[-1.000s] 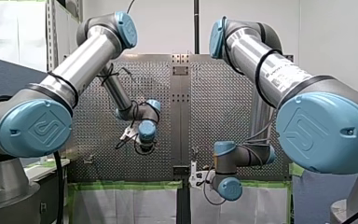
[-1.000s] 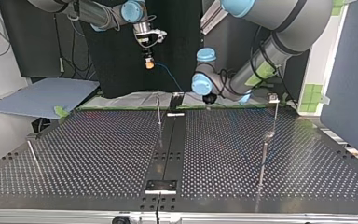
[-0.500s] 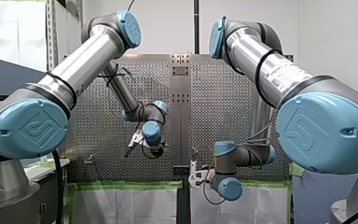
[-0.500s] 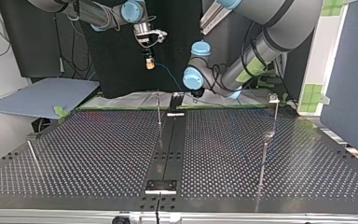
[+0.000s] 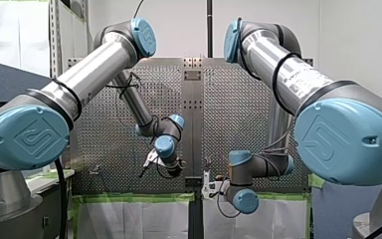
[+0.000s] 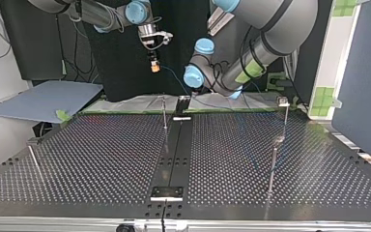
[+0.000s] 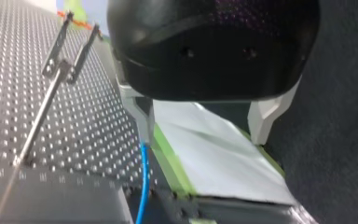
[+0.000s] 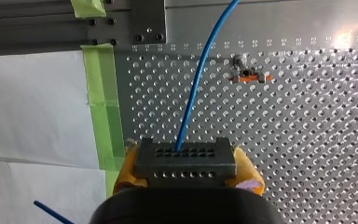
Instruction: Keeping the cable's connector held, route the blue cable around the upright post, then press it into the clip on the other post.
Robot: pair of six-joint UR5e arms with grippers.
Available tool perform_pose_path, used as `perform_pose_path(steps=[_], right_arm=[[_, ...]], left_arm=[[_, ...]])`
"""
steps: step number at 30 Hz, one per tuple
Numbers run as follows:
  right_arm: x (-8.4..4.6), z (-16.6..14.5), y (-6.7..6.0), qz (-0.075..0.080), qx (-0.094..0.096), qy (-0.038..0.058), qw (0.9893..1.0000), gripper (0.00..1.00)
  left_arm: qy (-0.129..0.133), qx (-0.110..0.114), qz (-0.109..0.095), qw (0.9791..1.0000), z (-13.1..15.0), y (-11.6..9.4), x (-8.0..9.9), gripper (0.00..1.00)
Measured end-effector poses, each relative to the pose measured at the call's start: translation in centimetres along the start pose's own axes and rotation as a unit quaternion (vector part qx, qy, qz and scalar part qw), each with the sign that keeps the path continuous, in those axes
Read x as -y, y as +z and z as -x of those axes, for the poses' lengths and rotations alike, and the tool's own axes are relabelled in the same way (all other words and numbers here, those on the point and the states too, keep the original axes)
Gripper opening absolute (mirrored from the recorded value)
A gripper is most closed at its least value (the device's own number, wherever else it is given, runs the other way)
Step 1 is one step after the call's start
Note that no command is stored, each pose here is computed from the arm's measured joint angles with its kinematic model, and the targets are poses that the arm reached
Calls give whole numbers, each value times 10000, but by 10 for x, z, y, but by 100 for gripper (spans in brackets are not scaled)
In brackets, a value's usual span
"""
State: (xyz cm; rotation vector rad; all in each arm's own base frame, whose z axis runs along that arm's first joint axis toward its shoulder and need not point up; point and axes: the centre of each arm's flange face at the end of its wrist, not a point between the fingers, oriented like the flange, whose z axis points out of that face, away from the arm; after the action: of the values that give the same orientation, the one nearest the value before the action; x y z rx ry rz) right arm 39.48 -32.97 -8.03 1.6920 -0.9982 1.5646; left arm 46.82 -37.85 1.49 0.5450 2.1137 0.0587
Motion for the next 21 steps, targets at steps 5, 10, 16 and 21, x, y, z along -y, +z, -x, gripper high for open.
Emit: perform_pose_path(steps=[5, 10, 16, 21], right_arm=[[2, 0, 0, -18, -5, -7, 10000, 0], [2, 0, 1, -19, -14, -8, 10000, 0], [-4, -1, 3, 87, -20, 3, 10000, 0], [-7, -1, 3, 190, -23, 6, 9998, 0]], left_arm=[[-104, 52, -271, 9996, 1, -2, 10, 100], [-196, 102, -553, 9982, 2, -4, 20, 100], [-403, 165, -695, 9966, 4, -3, 22, 100], [-640, 202, -694, 9953, 5, 0, 18, 100]])
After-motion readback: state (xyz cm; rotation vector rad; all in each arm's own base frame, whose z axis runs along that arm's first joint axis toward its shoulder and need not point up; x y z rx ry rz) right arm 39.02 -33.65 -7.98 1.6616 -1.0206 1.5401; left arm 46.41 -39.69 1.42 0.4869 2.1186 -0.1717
